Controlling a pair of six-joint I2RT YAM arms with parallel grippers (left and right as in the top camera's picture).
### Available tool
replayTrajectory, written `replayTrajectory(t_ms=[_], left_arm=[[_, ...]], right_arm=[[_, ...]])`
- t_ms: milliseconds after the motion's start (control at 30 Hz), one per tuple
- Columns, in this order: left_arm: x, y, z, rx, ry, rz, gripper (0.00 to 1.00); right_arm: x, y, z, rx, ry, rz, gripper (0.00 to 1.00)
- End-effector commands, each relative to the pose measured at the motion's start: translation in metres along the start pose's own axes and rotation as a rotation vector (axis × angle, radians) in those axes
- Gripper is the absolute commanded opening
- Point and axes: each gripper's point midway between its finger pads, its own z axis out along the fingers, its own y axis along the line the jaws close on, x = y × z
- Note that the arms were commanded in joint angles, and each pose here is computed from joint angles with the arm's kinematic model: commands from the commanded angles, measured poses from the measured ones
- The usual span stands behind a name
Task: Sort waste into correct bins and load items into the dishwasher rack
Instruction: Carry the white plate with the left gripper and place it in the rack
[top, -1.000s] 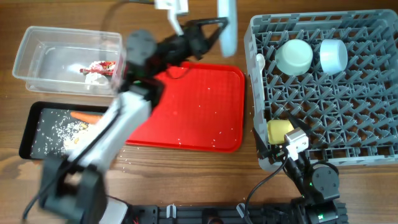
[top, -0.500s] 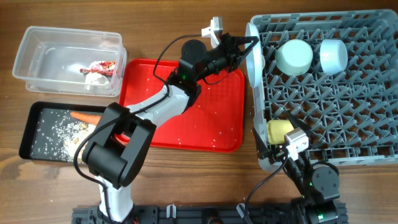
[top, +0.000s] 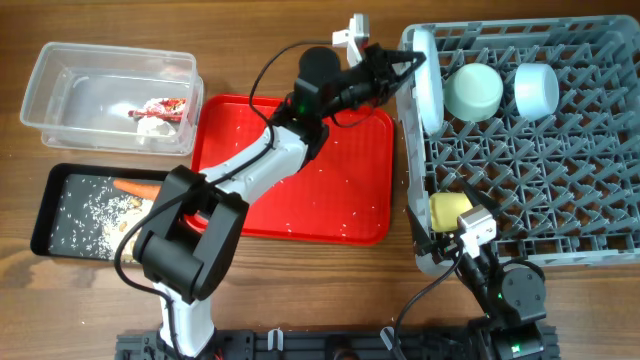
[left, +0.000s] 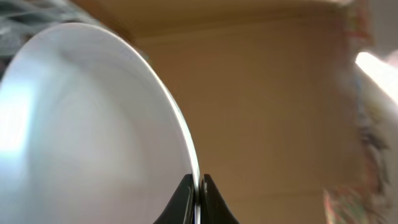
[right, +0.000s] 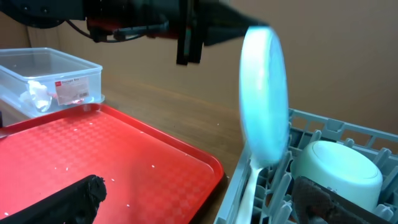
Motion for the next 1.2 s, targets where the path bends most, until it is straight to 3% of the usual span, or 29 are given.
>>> replayTrajectory(t_ms=[0, 67, 100, 300, 433, 600, 733, 900, 1000, 1167], left_arm=[[-0.005, 0.004, 0.002, -0.042, -0.033, 0.11, 0.17], [-0.006, 0.005, 0.0, -0.047, -0.026, 0.218, 0.77], [-0.006, 0.004, -0.001, -0.044, -0.019, 0.241, 0.99], [-0.039, 0.022, -0.048, -0.256, -0.045, 0.28, 0.99], [-0.055, 0.022, -0.129, -0.531, -0.099, 0.301, 1.0], [-0.042, 0.002, -0.244, -0.875, -0.179, 0.401, 1.0], [-0.02, -0.023, -0.278, -0.924, -0.209, 0.433, 1.0], [0.0, -0.025, -0.342, -1.142, -0.265, 0.464, 1.0], [0.004, -0.04, -0.365, -1.161, -0.338, 0.518, 1.0], [0.005, -0.067, -0.386, -1.065, -0.445, 0.843, 1.0]], right_arm=[[-0.001, -0.002, 0.0, 0.009, -0.005, 0.013, 1.0], [-0.001, -0.002, 0.0, 0.009, -0.005, 0.013, 0.99], [-0.001, -0.002, 0.0, 0.009, -0.005, 0.013, 1.0], [-0.001, -0.002, 0.0, 0.009, -0.005, 0.013, 1.0], [-0.001, -0.002, 0.0, 0.009, -0.005, 0.014, 1.0], [-0.001, -0.002, 0.0, 0.009, -0.005, 0.013, 1.0], [-0.001, -0.002, 0.0, 0.009, -0.005, 0.013, 0.99], [-0.001, -0.002, 0.0, 0.009, -0.005, 0.013, 1.0], [-0.001, -0.002, 0.0, 0.009, -0.005, 0.013, 1.0], [-0.001, -0.002, 0.0, 0.009, -0.005, 0.013, 1.0]])
